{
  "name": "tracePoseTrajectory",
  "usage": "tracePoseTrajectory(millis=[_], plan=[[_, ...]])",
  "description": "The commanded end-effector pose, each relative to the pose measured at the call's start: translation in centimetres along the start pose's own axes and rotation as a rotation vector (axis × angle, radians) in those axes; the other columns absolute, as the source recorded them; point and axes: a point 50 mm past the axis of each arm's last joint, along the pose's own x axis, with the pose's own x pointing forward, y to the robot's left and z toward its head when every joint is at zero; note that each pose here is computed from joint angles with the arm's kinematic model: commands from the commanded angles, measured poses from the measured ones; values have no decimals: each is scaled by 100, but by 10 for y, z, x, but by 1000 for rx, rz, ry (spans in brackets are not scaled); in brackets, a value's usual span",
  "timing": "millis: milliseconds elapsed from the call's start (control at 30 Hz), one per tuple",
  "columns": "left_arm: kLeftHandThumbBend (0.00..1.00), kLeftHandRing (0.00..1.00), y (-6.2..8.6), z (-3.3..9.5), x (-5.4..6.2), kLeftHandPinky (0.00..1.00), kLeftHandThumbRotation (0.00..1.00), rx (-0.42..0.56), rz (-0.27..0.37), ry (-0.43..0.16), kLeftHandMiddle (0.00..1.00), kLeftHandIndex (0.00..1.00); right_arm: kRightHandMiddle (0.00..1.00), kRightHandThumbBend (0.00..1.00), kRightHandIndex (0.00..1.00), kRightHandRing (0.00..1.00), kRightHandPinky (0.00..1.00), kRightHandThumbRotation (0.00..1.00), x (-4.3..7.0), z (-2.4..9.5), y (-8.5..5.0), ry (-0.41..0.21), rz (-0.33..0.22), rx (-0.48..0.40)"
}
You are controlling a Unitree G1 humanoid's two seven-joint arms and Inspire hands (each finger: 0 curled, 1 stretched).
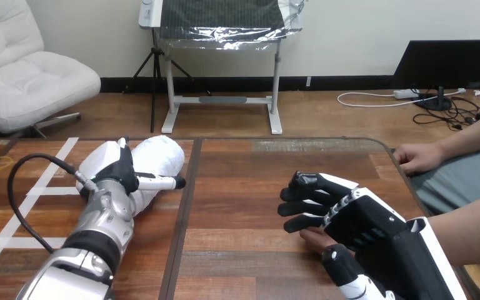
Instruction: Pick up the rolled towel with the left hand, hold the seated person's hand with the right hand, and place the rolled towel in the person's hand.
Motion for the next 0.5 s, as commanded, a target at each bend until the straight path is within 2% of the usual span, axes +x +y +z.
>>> tracePoseTrajectory(millis=[0, 300, 467], plan=[[97, 100, 21, 29, 3, 100, 42, 4, 47, -54, 100, 99, 74, 55, 75, 70, 62, 55, 12, 13, -3, -107, 18, -12], [97, 100, 18, 31, 3, 100, 42, 41, 31, -18, 100, 98, 74, 55, 75, 70, 62, 52, 12, 15, -3, -119, 19, -10], [96, 99, 17, 33, 2, 100, 38, 44, 44, -11, 99, 96, 74, 56, 74, 70, 62, 53, 11, 16, -3, -118, 18, -9]])
